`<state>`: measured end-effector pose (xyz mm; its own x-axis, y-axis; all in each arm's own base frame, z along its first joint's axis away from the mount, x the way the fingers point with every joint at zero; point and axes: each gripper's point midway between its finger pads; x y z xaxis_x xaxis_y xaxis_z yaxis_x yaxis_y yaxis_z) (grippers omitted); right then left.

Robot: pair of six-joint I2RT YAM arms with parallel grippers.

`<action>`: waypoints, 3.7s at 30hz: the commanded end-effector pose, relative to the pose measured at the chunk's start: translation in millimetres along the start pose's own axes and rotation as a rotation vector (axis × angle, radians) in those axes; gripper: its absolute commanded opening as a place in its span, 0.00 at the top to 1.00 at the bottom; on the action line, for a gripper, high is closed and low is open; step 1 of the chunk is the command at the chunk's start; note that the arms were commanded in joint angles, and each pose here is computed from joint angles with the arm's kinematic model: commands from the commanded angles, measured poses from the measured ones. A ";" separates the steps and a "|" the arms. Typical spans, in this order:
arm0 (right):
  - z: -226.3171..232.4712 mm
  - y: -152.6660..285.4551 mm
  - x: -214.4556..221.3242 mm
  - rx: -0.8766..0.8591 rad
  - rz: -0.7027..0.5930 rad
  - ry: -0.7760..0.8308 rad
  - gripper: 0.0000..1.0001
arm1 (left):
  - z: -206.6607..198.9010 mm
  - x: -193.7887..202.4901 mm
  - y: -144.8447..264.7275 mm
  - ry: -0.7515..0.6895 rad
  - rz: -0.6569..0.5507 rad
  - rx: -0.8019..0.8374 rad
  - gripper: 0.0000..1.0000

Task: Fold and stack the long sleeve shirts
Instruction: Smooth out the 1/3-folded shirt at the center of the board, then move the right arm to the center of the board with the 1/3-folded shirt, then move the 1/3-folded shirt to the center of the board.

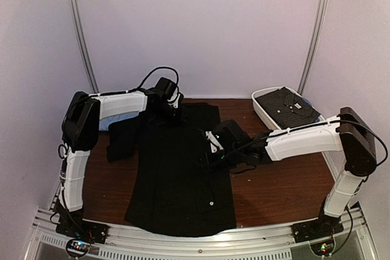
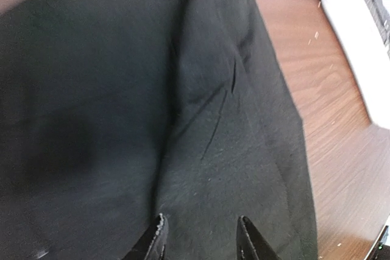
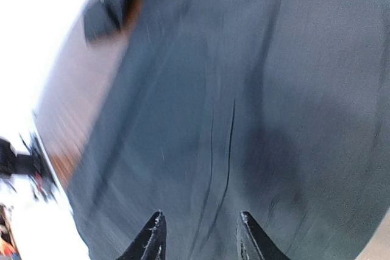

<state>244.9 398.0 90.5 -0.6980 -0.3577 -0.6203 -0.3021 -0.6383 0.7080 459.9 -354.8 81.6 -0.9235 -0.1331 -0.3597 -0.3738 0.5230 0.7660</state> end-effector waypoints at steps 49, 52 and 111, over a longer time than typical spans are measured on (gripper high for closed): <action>-281.2 -144.3 -166.7 0.133 -0.266 -0.487 0.84 | 62.8 140.4 61.0 0.077 0.097 -0.114 0.62; -287.3 -140.8 -165.5 0.129 -0.259 -0.484 0.84 | 52.7 153.4 49.7 0.060 0.133 -0.109 0.62; -218.9 16.2 -233.5 0.109 -0.366 -0.121 0.34 | -33.4 197.0 60.5 -0.203 0.166 -0.197 0.61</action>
<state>558.8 322.3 153.2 -0.6475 -0.0123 -0.7620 -0.5797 -0.6410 0.5030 218.8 -394.7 25.8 -0.9585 0.2213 -0.1797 -0.0881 0.3695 0.9250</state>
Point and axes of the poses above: each gripper's point midway between its finger pads, its own y axis back along the fingers, its own z axis along the line the jaws close on, x = y × z, and after that the axes turned 14 degrees about y, right-handed
